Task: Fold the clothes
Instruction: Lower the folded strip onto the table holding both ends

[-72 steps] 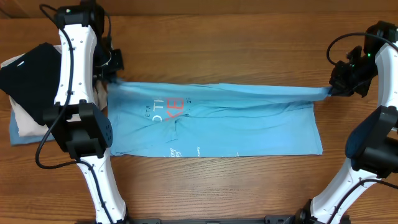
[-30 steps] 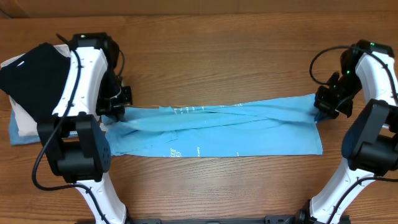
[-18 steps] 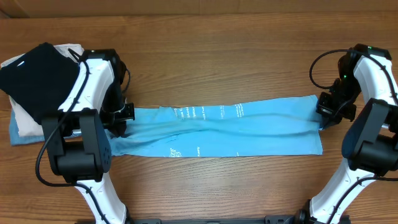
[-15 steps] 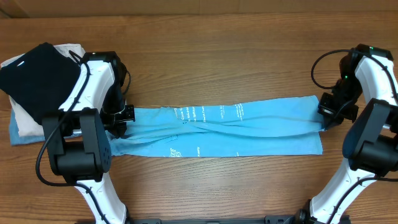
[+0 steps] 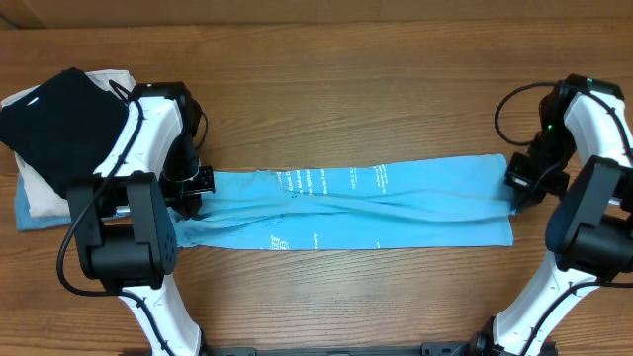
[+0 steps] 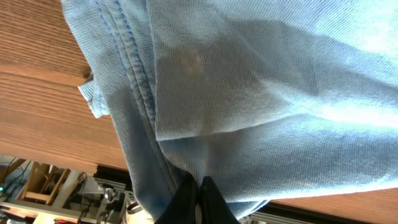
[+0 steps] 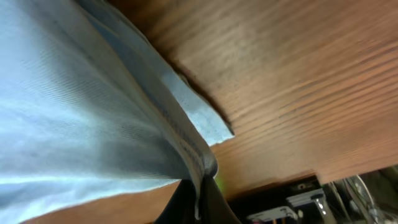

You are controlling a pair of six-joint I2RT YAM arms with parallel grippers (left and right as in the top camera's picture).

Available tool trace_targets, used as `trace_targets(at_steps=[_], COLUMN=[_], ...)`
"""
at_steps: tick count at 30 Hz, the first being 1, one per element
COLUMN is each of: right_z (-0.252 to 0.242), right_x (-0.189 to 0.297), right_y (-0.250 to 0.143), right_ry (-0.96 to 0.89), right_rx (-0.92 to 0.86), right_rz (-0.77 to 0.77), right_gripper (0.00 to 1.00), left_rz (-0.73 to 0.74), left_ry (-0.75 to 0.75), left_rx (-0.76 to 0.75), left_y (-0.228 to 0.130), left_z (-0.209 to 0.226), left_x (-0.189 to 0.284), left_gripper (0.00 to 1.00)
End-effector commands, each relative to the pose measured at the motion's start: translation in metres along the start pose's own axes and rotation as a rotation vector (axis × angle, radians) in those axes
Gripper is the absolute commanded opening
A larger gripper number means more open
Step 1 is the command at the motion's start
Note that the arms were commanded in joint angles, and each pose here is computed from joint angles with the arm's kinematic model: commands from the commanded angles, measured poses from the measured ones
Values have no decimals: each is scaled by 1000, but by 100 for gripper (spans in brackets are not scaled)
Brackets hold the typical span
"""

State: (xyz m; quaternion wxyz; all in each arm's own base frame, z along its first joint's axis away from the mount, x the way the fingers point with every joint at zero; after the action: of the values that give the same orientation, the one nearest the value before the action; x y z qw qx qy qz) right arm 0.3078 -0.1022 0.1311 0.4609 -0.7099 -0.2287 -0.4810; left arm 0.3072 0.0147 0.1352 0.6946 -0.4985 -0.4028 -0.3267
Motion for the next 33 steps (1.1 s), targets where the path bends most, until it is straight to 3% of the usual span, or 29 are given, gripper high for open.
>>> trace_targets(at_steps=[1, 17, 24, 28, 31, 33], right_z=[6, 11, 6, 6, 7, 7], right_x=[-7, -53, -53, -53, -54, -54], right_y=[-8, -17, -13, -12, -11, -11], right_ry=[-13, -38, -92, -91, -86, -83], right_rx=[13, 29, -18, -18, -19, -19], right_rz=[21, 89, 54, 51, 44, 42], right_gripper=[4, 5, 9, 9, 9, 9], left_rz=[-12, -29, -70, -68, -57, -49], left_ry=[18, 49, 162, 158, 155, 136], left_rx=[18, 28, 130, 126, 118, 105], left_y=[-1, 1, 4, 3, 1, 0], left_z=[3, 5, 16, 14, 12, 9], left_x=[0, 0, 2, 2, 2, 2], left_gripper=[4, 4, 4, 16, 35, 36])
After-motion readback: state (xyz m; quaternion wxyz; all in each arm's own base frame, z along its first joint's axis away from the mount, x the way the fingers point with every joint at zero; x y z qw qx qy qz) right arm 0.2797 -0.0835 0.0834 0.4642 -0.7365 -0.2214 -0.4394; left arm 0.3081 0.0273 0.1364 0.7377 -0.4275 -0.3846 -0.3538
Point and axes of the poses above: each gripper's point midway between its finger pads, its own x axis back along the fingers, its own z axis along the line the jaws close on, y = z × x, the point moved 8 cm from there along x, back along the fingers, and after that the axes turned 2 degrees about x, right-handed, at the moved point
